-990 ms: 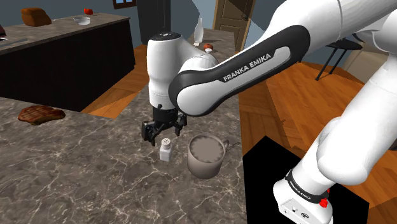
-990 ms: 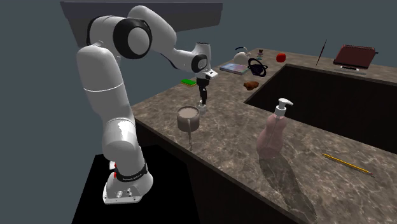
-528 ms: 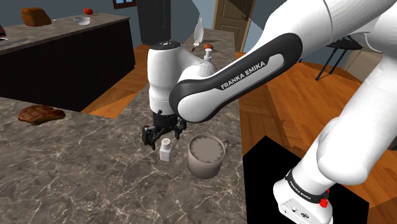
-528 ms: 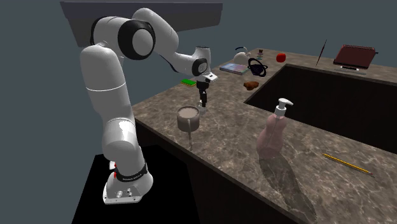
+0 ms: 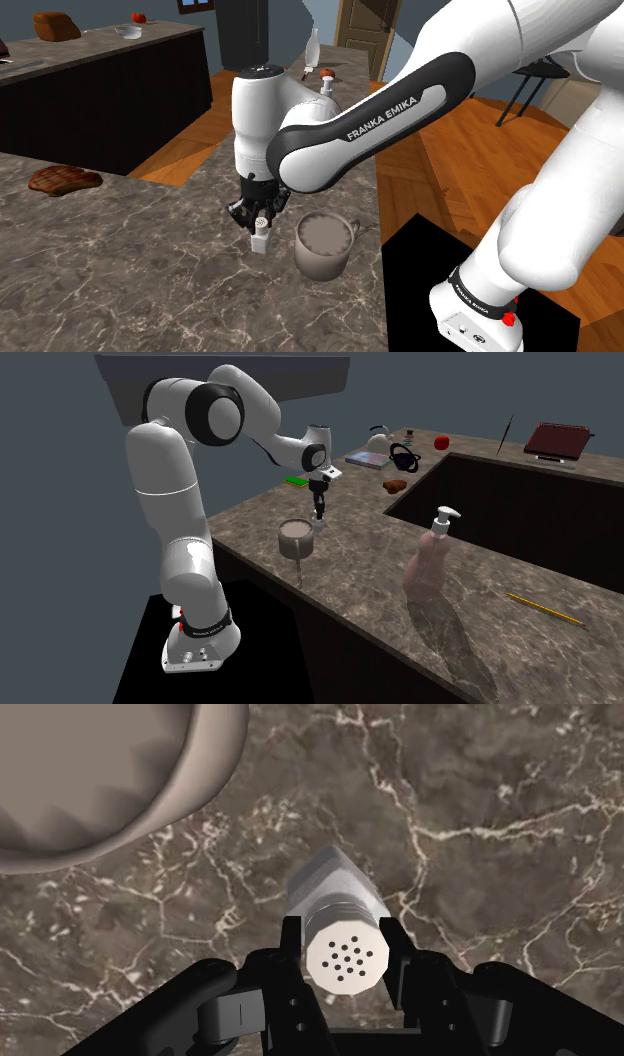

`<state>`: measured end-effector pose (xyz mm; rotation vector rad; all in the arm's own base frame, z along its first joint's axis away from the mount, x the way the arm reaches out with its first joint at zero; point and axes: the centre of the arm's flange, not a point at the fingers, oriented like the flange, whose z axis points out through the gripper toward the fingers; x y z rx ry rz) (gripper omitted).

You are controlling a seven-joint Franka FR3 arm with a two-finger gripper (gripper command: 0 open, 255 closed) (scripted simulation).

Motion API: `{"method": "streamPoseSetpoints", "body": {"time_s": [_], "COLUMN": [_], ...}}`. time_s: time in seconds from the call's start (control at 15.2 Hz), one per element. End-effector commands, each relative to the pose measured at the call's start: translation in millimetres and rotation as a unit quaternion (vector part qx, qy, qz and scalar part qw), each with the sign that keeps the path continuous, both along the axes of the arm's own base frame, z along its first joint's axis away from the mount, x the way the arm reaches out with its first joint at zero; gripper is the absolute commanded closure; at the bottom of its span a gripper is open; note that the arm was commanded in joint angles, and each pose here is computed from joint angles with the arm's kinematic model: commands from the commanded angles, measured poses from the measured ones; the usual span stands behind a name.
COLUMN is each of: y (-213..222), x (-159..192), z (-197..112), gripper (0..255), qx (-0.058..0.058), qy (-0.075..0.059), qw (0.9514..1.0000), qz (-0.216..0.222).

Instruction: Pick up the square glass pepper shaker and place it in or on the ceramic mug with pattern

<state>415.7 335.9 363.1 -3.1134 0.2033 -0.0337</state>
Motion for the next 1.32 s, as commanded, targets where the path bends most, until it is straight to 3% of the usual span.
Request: {"method": "streamPoseSetpoints", "body": {"time_s": [0.0,0.26,1.25], "y": [0,0,0], "x": [0,0,0], "z": [0,0,79], "gripper": [255,255,255], "qx": [0.000,0.000,0.000], "qy": [0.000,0.000,0.000], "qw": [1.0000,1.0000,1.0000], "qz": [0.000,0.000,0.000]}}
